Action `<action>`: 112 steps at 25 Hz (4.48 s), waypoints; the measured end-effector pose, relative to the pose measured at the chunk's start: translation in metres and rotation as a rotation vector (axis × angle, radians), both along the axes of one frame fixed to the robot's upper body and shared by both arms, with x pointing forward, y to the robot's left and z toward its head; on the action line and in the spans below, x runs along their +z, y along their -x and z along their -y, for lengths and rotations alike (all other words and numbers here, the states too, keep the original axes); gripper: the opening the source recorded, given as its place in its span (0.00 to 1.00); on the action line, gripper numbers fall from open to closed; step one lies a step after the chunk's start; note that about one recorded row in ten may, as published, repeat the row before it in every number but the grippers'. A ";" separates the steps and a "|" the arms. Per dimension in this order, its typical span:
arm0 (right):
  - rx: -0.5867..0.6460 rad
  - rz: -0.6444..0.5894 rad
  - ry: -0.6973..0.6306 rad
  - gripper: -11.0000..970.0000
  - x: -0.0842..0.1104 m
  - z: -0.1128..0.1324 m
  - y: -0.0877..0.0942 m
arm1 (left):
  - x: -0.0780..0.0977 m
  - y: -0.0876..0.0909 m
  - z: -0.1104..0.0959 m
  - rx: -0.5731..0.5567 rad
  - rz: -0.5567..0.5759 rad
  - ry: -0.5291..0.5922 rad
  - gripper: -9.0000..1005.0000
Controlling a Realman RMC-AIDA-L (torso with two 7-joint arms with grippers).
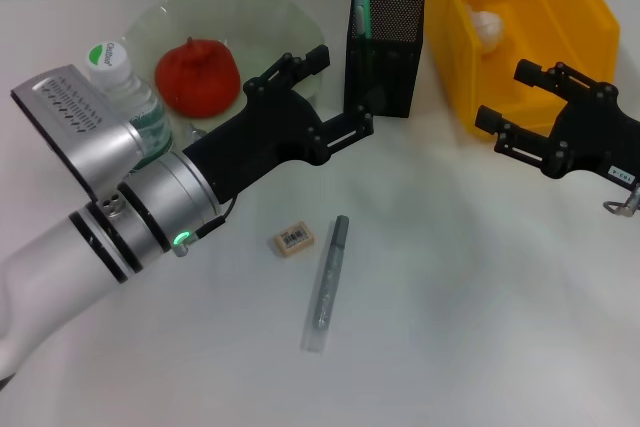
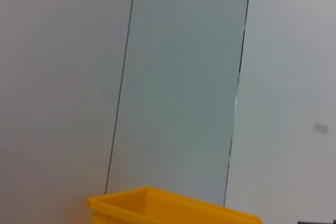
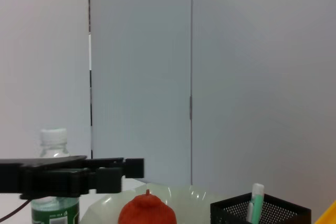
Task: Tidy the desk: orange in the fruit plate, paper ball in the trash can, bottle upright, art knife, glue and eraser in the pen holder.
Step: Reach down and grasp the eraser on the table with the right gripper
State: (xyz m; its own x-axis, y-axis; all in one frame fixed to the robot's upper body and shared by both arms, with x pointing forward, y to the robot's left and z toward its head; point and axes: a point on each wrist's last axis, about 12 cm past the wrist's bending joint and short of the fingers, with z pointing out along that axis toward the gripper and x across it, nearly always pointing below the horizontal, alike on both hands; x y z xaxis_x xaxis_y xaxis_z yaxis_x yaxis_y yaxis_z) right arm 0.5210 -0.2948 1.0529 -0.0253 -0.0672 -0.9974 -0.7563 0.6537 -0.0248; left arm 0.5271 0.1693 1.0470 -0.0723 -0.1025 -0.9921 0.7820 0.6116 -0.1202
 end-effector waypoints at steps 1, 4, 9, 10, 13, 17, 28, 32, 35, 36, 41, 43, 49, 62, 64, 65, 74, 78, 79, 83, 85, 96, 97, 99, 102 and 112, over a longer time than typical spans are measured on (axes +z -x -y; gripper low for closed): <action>-0.005 -0.009 -0.005 0.80 0.000 0.000 -0.001 | 0.000 0.001 -0.002 0.000 -0.003 0.006 0.84; -0.047 -0.018 -0.023 0.80 -0.002 0.000 -0.003 | -0.003 0.006 -0.012 -0.027 -0.020 0.029 0.84; -0.129 -0.006 -0.080 0.79 -0.005 -0.001 -0.004 | -0.004 0.012 -0.035 -0.137 -0.066 0.030 0.84; -0.129 -0.006 -0.080 0.79 -0.005 -0.001 -0.004 | -0.003 0.012 -0.037 -0.143 -0.068 0.029 0.84; -0.118 -0.017 -0.104 0.79 -0.004 -0.003 -0.004 | -0.003 0.018 -0.052 -0.177 -0.064 0.027 0.84; -0.076 -0.022 -0.136 0.79 -0.002 -0.011 -0.004 | 0.000 0.027 -0.079 -0.220 -0.050 0.006 0.84; 0.240 -0.224 -0.030 0.79 0.012 -0.046 -0.023 | 0.004 0.039 -0.128 -0.277 -0.079 -0.088 0.84; 0.315 -0.277 0.064 0.79 0.018 -0.058 -0.037 | 0.003 0.042 -0.133 -0.297 -0.092 -0.115 0.84; 0.361 -0.298 0.139 0.79 0.021 -0.067 -0.045 | 0.001 0.041 -0.135 -0.287 -0.100 -0.132 0.84; 0.373 -0.302 0.168 0.79 0.021 -0.070 -0.048 | 0.000 0.040 -0.136 -0.282 -0.106 -0.142 0.84; 0.436 -0.304 0.293 0.79 0.021 -0.094 -0.060 | -0.003 0.040 -0.139 -0.276 -0.130 -0.177 0.84; 0.457 -0.305 0.324 0.79 0.021 -0.104 -0.063 | -0.005 0.040 -0.139 -0.280 -0.139 -0.192 0.84; 0.553 -0.293 0.402 0.79 0.022 -0.130 -0.065 | -0.008 0.040 -0.140 -0.277 -0.154 -0.220 0.84; 0.620 -0.252 0.487 0.79 0.021 -0.147 -0.066 | -0.006 0.038 -0.136 -0.293 -0.131 -0.215 0.84; 0.630 -0.237 0.500 0.79 0.018 -0.150 -0.065 | -0.006 0.038 -0.136 -0.291 -0.129 -0.212 0.84; 0.630 -0.237 0.500 0.79 0.018 -0.150 -0.065 | -0.006 0.038 -0.136 -0.291 -0.129 -0.212 0.84; 0.646 -0.199 0.541 0.79 0.013 -0.156 -0.065 | -0.006 0.039 -0.135 -0.287 -0.128 -0.205 0.84; 0.645 -0.185 0.558 0.79 0.011 -0.159 -0.066 | -0.007 0.040 -0.134 -0.281 -0.130 -0.199 0.84; 0.648 -0.179 0.560 0.79 0.011 -0.160 -0.066 | -0.007 0.040 -0.134 -0.281 -0.130 -0.199 0.84; 0.646 -0.175 0.572 0.79 0.010 -0.163 -0.067 | -0.009 0.041 -0.133 -0.273 -0.137 -0.195 0.84; 0.645 -0.169 0.587 0.79 0.008 -0.164 -0.067 | -0.010 0.041 -0.132 -0.272 -0.137 -0.194 0.84; 0.641 -0.164 0.609 0.56 0.004 -0.165 -0.066 | -0.012 0.044 -0.130 -0.257 -0.142 -0.179 0.84; 0.639 -0.163 0.613 0.55 0.003 -0.165 -0.066 | -0.013 0.044 -0.129 -0.257 -0.142 -0.178 0.84; 0.639 -0.156 0.624 0.55 0.002 -0.166 -0.066 | -0.013 0.045 -0.128 -0.255 -0.142 -0.173 0.84; 0.637 -0.150 0.629 0.54 0.002 -0.166 -0.066 | -0.013 0.045 -0.127 -0.250 -0.141 -0.167 0.84; 0.641 -0.141 0.637 0.48 0.002 -0.166 -0.067 | -0.014 0.047 -0.125 -0.242 -0.127 -0.156 0.84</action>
